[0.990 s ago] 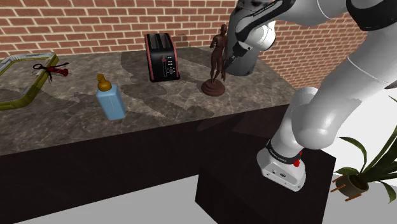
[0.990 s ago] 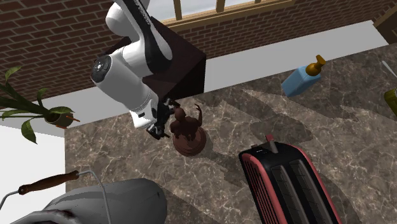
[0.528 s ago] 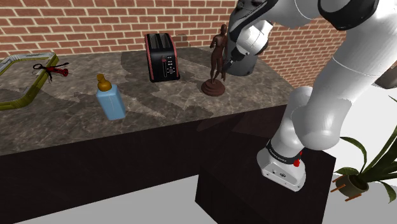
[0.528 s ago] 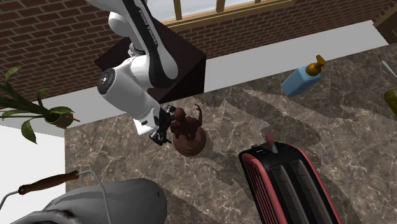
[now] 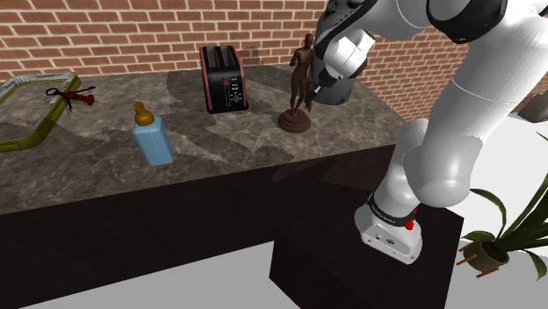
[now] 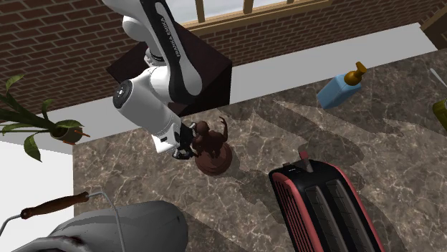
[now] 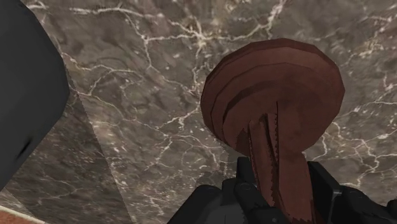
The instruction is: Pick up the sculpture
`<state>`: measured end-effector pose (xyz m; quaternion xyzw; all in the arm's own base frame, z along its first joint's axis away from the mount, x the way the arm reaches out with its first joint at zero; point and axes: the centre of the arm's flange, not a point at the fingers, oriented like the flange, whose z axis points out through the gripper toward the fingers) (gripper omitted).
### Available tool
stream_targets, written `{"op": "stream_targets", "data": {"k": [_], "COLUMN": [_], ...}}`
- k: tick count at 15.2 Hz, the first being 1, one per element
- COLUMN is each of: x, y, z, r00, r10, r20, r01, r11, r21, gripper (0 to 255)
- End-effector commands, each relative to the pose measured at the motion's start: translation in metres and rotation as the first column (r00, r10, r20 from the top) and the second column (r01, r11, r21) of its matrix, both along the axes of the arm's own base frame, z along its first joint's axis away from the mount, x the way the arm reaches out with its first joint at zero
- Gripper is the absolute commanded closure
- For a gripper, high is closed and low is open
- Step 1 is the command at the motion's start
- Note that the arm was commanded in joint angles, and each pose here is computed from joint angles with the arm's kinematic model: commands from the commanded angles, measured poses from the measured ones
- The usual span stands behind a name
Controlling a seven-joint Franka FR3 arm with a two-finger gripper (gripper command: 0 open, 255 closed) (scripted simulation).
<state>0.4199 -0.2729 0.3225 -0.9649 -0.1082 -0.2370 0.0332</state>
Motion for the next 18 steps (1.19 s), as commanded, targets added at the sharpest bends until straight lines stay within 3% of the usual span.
{"op": "stream_targets", "data": {"k": [1, 5, 18], "x": [0.0, 0.0, 0.0], "y": [0.001, 0.0, 0.0], "z": [0.0, 0.0, 0.068], "r00": [1.0, 1.0, 1.0], "r10": [0.001, 0.001, 0.001], "r20": [-0.001, -0.001, -0.001], "r01": [-0.001, -0.001, -0.001], "r11": [1.0, 1.0, 1.0], "r21": [-0.001, -0.001, -0.001], "gripper": [255, 255, 255]}}
